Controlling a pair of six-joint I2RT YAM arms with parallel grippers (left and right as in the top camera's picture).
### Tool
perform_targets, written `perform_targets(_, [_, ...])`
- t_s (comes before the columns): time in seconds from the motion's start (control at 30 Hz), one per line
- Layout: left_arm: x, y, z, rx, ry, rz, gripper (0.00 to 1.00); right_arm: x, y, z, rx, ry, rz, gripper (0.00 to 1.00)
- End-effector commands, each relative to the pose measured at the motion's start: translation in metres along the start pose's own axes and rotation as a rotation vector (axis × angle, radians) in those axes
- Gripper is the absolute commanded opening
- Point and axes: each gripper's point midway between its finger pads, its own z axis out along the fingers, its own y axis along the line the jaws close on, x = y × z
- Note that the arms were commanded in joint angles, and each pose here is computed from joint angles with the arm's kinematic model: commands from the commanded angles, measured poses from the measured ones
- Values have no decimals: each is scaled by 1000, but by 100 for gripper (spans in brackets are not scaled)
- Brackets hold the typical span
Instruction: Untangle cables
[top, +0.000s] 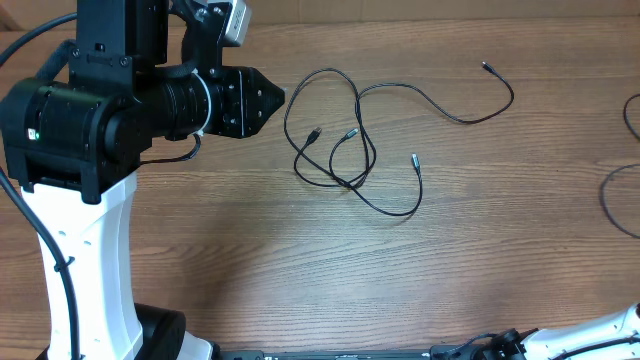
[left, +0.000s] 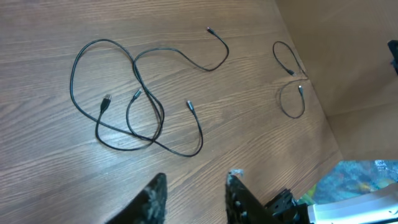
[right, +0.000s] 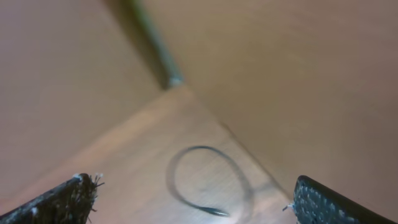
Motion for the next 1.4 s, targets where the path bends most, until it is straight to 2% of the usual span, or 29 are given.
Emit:
perform_targets(0.0, [-2, -5, -3, 7, -15, 119, 36, -28, 74, -23, -215, -58, -33, 100])
perform_targets(0.13, [5, 16, -4, -107, 16, 196, 35, -40, 131, -40, -318, -81, -94, 100])
perform_targets(0.23, [9, 35, -5, -215, 39, 185, 33, -52, 180, -61, -375, -114, -142, 100])
perform_targets(0.43, [20, 40, 6, -224, 99, 205, 21, -63, 263, -115, -481, -164, -177, 100])
perform_targets(0.6, [52, 70, 25, -327, 228, 165, 14, -54, 308, -153, -534, -157, -195, 100])
perform_targets(0.73, [71, 82, 44, -329, 199, 134, 13, -41, 327, -179, -534, -133, -189, 100])
perform_targets(0.83, [86, 88, 54, -309, 109, 109, 14, -22, 324, -189, -453, -76, -149, 100])
perform_targets(0.97, [116, 96, 69, -260, 29, 118, 20, 8, 320, -197, -379, 28, -110, 100])
perform_targets(1.2, [170, 121, 102, -244, 121, 119, 28, 49, 347, -215, -446, 168, -96, 100])
perform_targets(1.37, [173, 119, 124, -180, 109, 175, 33, 91, 370, -234, -511, 319, -116, 100])
